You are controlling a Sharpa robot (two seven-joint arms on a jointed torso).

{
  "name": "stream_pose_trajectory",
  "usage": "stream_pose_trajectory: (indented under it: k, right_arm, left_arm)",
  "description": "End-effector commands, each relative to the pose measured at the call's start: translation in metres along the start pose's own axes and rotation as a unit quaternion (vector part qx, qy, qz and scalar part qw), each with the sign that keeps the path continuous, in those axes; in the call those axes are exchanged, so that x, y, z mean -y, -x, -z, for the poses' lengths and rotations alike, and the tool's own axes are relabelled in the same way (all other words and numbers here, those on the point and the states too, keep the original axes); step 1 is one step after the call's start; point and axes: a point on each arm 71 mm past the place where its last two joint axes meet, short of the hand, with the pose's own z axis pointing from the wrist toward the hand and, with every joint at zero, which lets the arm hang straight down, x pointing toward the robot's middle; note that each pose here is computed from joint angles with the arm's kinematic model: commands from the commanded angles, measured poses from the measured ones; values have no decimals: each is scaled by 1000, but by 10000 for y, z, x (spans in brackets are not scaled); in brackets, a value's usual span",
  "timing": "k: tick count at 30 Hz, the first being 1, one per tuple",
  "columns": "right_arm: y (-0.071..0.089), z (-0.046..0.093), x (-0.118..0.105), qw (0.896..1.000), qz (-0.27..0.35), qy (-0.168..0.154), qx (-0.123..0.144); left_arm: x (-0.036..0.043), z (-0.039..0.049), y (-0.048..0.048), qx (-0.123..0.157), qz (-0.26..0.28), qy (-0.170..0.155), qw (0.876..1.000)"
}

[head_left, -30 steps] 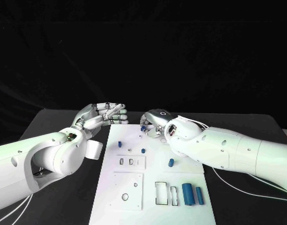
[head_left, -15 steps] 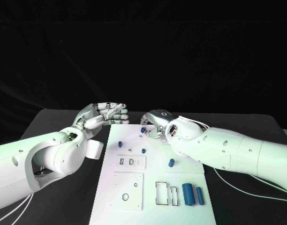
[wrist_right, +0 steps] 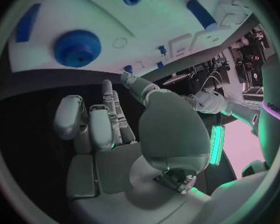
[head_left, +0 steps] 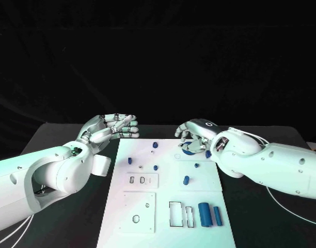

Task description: Assemble the parts on the task board

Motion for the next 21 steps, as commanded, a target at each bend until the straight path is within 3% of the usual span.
stream_pose_trajectory:
  k: [1,4,9,21]
  right_arm:
    - [44,104,136,998,-53,-41,-20]
    - [77,208,304,993,-76,-79,-39]
    - [78,282,443,988,-88,-108,-64]
    - [10,222,500,985,-90,-120,-81]
  left_arm:
    - [16,-9,-27,-17,8,-6,1000]
    - [13,-14,-22,-19,9,-6,1000]
    - [8,-21,-7,-19,9,-6,1000]
    - [-6,-45,29,-16,7,-4,1000]
